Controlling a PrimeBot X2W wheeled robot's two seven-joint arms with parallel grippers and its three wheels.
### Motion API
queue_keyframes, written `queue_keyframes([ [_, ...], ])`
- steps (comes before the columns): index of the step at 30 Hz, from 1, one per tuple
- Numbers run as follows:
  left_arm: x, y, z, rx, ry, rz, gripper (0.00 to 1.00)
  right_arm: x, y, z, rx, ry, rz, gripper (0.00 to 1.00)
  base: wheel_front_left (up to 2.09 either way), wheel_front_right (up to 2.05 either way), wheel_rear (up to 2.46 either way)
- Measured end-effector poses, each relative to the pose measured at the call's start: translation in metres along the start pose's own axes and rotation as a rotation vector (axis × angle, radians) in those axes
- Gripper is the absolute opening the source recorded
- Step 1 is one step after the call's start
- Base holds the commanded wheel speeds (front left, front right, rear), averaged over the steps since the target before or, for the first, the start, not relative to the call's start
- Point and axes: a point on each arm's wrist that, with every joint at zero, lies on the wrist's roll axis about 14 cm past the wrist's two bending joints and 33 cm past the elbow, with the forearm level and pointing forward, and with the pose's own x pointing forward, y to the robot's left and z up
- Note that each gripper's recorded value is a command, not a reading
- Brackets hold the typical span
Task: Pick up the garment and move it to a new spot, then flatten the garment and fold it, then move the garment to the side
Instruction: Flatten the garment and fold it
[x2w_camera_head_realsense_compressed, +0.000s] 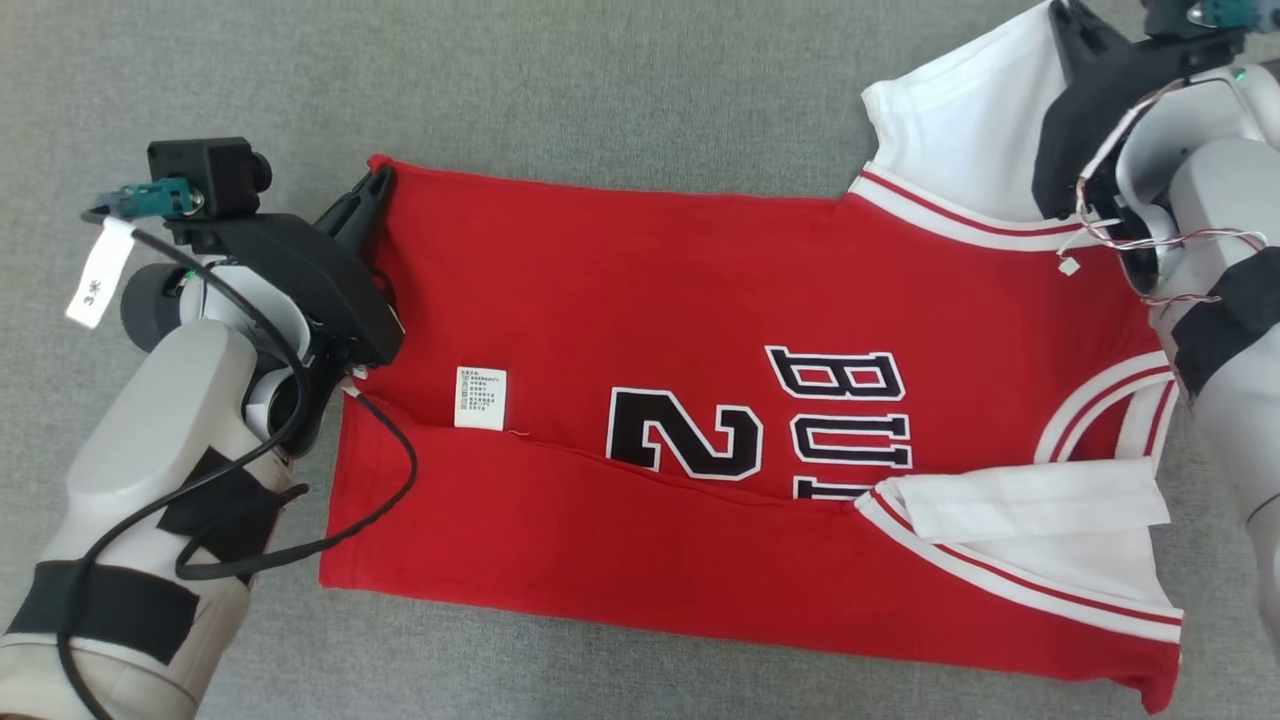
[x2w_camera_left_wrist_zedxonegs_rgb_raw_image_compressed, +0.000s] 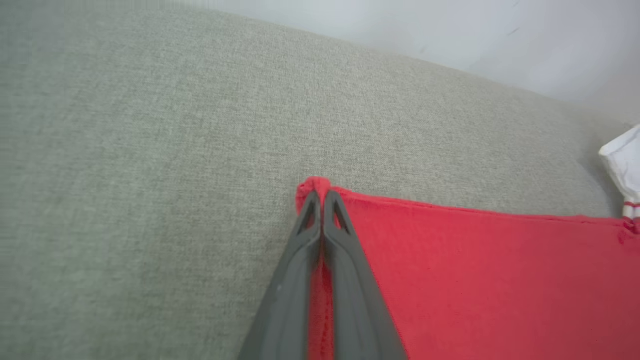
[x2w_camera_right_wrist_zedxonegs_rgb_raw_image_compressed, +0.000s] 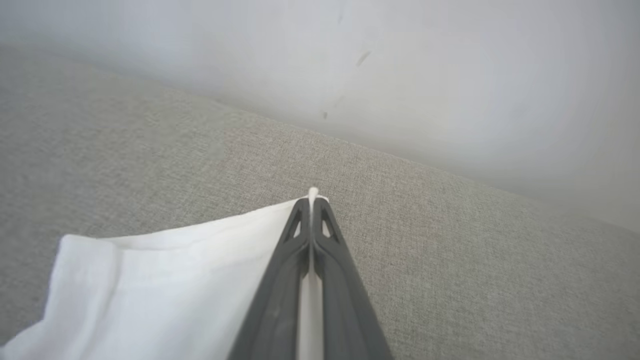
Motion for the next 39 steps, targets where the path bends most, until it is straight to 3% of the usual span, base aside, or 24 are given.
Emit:
queue_keyframes([
  [7,-0.013,0.002,0.020,0.041,-0.071,-0.004,0.00,-0.016,-0.011,0.021,0.050,-0.094,-0.015,0.00,0.00,0.00,0.00],
  [13,-0.024,-0.011,0.016,0.024,-0.092,-0.040,0.00,-0.034,-0.011,0.017,0.124,-0.147,-0.015,0.00,0.00,0.00,0.00],
  [24,-0.046,-0.018,0.028,0.082,-0.158,-0.077,0.00,-0.074,-0.030,0.013,0.280,-0.256,-0.069,0.00,0.00,0.00,0.00],
  [34,-0.072,-0.033,0.012,0.085,-0.159,-0.118,0.00,-0.124,-0.007,0.002,0.379,-0.312,0.013,0.00,0.00,0.00,0.00],
  [39,-0.086,-0.038,0.005,0.097,-0.160,-0.132,0.00,-0.153,-0.015,-0.002,0.434,-0.325,0.022,0.00,0.00,0.00,0.00],
])
